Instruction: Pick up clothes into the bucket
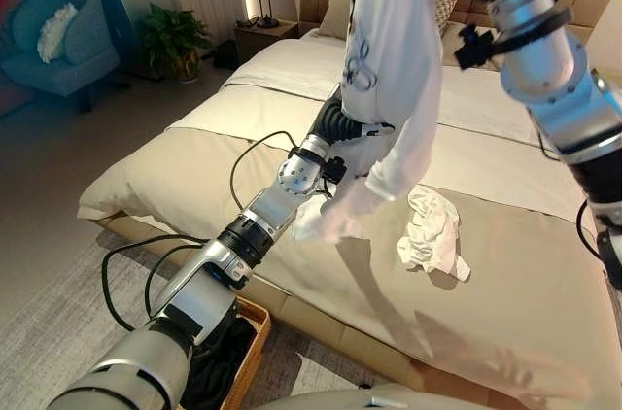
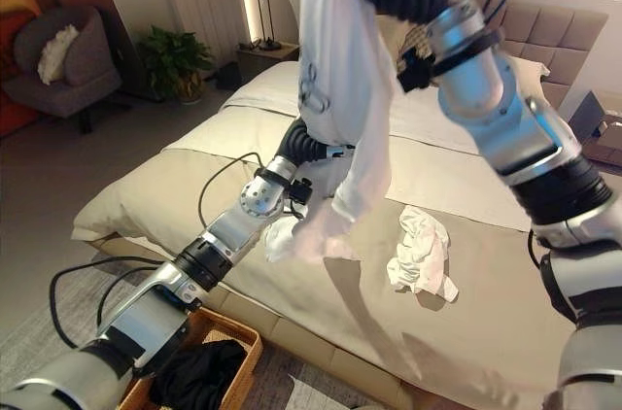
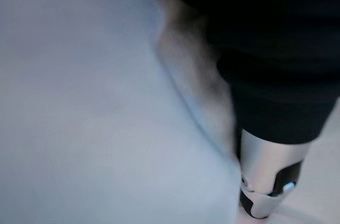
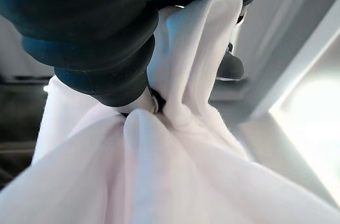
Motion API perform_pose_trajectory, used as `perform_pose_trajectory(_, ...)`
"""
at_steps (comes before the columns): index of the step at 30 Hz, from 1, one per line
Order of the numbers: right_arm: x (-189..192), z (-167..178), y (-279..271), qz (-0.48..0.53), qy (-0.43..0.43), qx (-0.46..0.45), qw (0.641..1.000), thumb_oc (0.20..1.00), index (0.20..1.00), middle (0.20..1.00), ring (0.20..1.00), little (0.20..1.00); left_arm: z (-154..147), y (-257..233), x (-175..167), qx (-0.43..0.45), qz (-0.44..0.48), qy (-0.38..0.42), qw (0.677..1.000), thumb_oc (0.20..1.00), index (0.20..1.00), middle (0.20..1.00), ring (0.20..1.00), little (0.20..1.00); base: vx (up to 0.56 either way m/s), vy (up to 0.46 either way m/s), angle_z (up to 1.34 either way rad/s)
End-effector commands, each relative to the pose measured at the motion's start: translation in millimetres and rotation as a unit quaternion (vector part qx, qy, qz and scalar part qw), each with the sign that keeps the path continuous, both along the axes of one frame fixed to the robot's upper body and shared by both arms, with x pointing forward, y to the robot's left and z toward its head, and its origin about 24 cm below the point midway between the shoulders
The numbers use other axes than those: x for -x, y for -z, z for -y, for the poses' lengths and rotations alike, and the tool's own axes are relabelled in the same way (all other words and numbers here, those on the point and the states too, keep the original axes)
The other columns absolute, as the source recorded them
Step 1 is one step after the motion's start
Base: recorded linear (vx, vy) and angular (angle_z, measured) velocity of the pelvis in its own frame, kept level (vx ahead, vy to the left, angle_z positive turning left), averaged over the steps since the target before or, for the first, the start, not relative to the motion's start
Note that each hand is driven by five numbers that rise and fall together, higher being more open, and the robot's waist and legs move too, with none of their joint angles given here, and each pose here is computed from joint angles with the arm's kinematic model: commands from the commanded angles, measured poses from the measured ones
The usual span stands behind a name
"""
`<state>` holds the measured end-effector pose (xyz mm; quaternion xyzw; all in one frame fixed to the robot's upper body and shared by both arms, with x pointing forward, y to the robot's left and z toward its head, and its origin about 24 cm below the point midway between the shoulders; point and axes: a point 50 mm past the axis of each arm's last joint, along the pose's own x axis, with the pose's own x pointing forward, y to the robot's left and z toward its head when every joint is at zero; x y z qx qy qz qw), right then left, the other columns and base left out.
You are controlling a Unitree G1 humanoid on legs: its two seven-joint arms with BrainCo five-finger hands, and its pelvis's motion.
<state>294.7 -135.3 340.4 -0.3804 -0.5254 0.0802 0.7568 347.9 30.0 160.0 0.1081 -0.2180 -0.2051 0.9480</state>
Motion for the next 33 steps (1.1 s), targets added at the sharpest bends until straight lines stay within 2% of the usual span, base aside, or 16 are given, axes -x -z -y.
perform_pose_trajectory(1,9,7,-22,0.032,-0.024,-0.046,0.998,0.2,0.2,0.2,0.2,0.2,7,-10,-5,0.01,0.007,0.009,1.0,1.0,1.0,1.0,1.0,1.0,0.0,0.0,0.0)
perform_pose_trajectory(6,24,4,-17,0.041,-0.076,-0.075,0.993,0.2,0.2,0.2,0.2,0.2,9,6,-5,-0.003,-0.01,-0.019,1.0,1.0,1.0,1.0,1.0,1.0,0.0,0.0,0.0)
perform_pose_trajectory(10,29,6,-9,0.032,-0.096,-0.102,0.99,0.2,0.2,0.2,0.2,0.2,17,16,-3,0.007,-0.042,-0.007,0.999,1.0,1.0,1.0,1.0,1.0,0.0,0.0,0.0)
perform_pose_trajectory(14,26,6,-4,0.021,-0.095,-0.104,0.99,0.2,0.2,0.2,0.2,0.2,22,6,5,0.104,-0.082,0.066,0.989,1.0,1.0,1.0,1.0,1.0,0.0,0.0,0.0)
perform_pose_trajectory(15,25,5,-3,0.019,-0.093,-0.106,0.99,0.2,0.2,0.2,0.2,0.2,21,4,6,0.125,-0.089,0.075,0.985,0.928,0.928,0.928,0.928,0.928,0.0,0.0,0.0)
perform_pose_trajectory(16,23,6,-1,0.013,-0.089,-0.107,0.99,0.2,0.2,0.2,0.2,0.2,22,4,9,0.158,-0.109,0.1,0.976,0.658,0.658,0.658,0.658,0.658,0.0,0.0,0.0)
perform_pose_trajectory(17,20,7,3,0.005,-0.081,-0.11,0.991,0.2,0.2,0.2,0.2,0.2,19,4,10,0.184,-0.121,0.111,0.969,0.536,0.536,0.536,0.536,0.536,0.0,0.0,0.0)
perform_pose_trajectory(18,15,11,8,-0.003,-0.063,-0.116,0.991,0.545,0.545,0.545,0.545,0.545,16,7,13,0.203,-0.136,0.125,0.962,0.2,0.2,0.2,0.2,0.2,0.0,0.0,0.0)
perform_pose_trajectory(19,15,11,8,-0.004,-0.063,-0.116,0.991,0.805,0.805,0.805,0.805,0.805,16,7,13,0.203,-0.137,0.125,0.961,0.2,0.2,0.2,0.2,0.2,0.0,0.0,0.0)
perform_pose_trajectory(20,6,22,17,-0.023,-0.029,-0.129,0.991,1.0,1.0,1.0,1.0,1.0,7,6,15,0.231,-0.142,0.133,0.953,0.2,0.2,0.2,0.2,0.2,0.01,0.015,-0.04)
perform_pose_trajectory(26,-11,54,46,-0.074,0.06,-0.147,0.985,1.0,1.0,1.0,1.0,1.0,-25,3,19,0.267,-0.134,0.135,0.945,0.2,0.2,0.2,0.2,0.2,0.0,0.002,-0.01)
perform_pose_trajectory(28,-14,76,63,-0.103,0.107,-0.153,0.977,1.0,1.0,1.0,1.0,1.0,-54,-4,23,0.275,-0.102,0.116,0.949,0.2,0.2,0.2,0.2,0.2,0.0,0.0,0.0)
perform_pose_trajectory(29,-14,77,63,-0.103,0.107,-0.153,0.977,1.0,1.0,1.0,1.0,1.0,-54,-3,23,0.275,-0.102,0.116,0.949,0.2,0.2,0.2,0.2,0.2,0.0,0.0,0.0)
perform_pose_trajectory(30,-13,88,70,-0.113,0.13,-0.153,0.973,1.0,1.0,1.0,1.0,1.0,-80,-12,24,0.28,-0.07,0.093,0.953,0.2,0.2,0.2,0.2,0.2,0.0,0.006,0.03)
perform_pose_trajectory(32,-11,98,81,-0.131,0.147,-0.152,0.969,1.0,1.0,1.0,1.0,1.0,-101,-14,32,0.292,-0.055,0.075,0.952,0.2,0.2,0.2,0.2,0.2,0.0,0.004,0.02)
perform_pose_trajectory(33,-10,112,97,-0.164,0.168,-0.155,0.96,1.0,1.0,1.0,1.0,1.0,-137,-23,40,0.294,-0.016,0.036,0.955,0.2,0.2,0.2,0.2,0.2,0.0,0.0,0.0)
